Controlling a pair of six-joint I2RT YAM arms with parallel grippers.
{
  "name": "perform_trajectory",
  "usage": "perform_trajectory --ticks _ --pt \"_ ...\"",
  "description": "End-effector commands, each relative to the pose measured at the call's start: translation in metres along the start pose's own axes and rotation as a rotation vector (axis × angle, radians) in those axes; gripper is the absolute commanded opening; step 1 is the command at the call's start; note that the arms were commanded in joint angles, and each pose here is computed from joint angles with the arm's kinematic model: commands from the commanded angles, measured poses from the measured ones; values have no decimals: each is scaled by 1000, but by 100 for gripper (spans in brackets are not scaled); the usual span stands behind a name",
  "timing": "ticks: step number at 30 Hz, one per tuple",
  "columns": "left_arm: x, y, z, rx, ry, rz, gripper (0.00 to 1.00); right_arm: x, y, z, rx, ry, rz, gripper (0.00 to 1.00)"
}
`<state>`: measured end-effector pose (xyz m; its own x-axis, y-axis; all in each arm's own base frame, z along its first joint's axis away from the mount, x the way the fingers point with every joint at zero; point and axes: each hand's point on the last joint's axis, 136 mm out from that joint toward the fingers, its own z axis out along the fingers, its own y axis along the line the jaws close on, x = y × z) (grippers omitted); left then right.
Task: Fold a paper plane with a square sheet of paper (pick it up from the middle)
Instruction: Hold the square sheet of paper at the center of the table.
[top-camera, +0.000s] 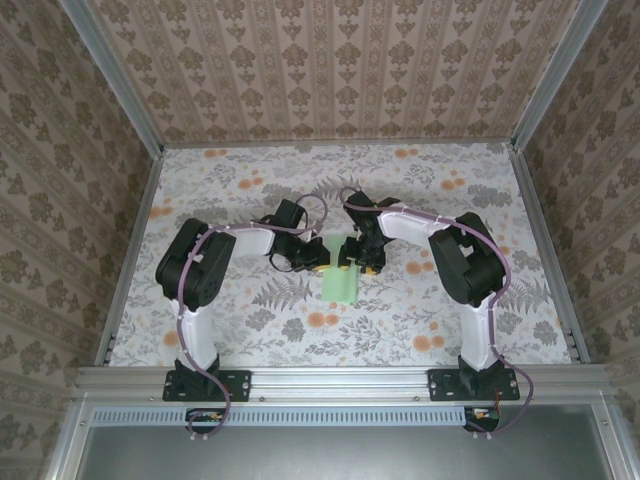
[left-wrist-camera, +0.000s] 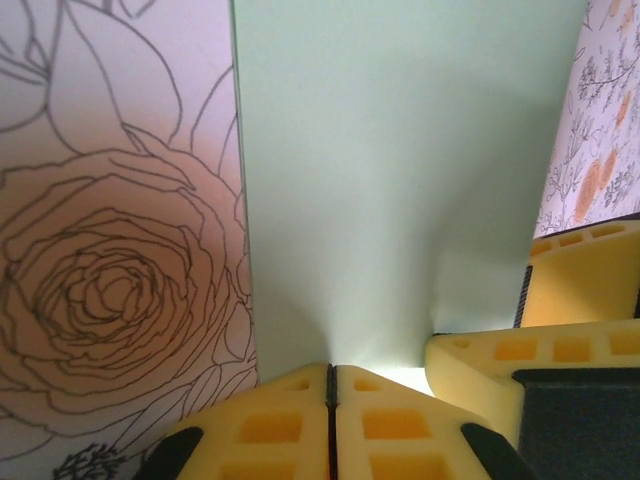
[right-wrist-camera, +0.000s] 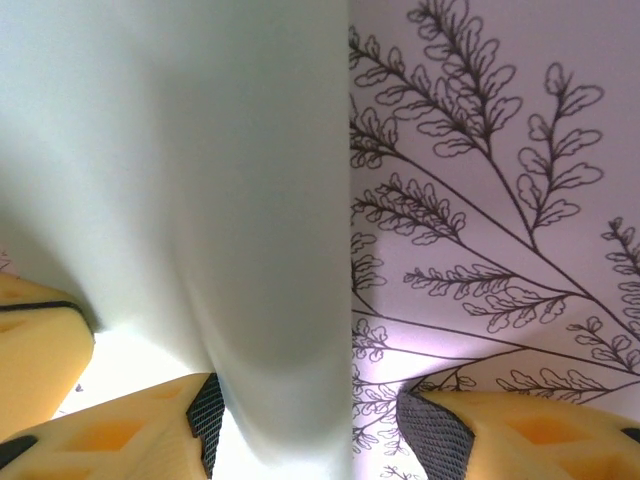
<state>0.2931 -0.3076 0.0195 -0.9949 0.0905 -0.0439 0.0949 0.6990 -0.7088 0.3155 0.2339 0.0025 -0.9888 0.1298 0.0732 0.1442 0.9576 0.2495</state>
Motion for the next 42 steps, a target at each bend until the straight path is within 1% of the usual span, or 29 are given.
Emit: perform_trajectory --ticks 1,4,9,13,16,19,22,24,25,28,31,42 --pt "23 39 10 -142 75 -59 6 30 -66 66 179 77 21 61" --pt "28 49 13 -173 93 -78 4 20 -40 30 66 -22 -1 62" --pt "34 58 16 -197 104 -97 2 12 -19 -35 -33 -190 -31 67" --pt "36 64 18 -218 110 -104 0 8 -6 -70 -103 -300 -50 70" --pt "39 67 19 -225 118 -112 0 10 8 -81 -140 -323 -81 68" --pt "41 71 19 -238 121 -120 0 11 36 -82 -206 -323 -122 57" --pt "45 74 20 -249 131 -129 0 6 53 -75 -241 -313 -104 38" --pt "46 76 21 -256 134 -129 0 0 59 -66 -245 -303 -87 21" --pt "47 76 21 -258 137 -131 0 -3 60 -63 -241 -297 -83 15" --pt "49 79 23 -267 148 -135 0 -10 65 -48 -228 -270 -67 4" --pt "51 81 24 -279 156 -142 0 -16 66 -35 -214 -249 -51 0" --pt "61 94 23 -321 166 -193 0 -11 41 -7 -193 -199 -10 0"
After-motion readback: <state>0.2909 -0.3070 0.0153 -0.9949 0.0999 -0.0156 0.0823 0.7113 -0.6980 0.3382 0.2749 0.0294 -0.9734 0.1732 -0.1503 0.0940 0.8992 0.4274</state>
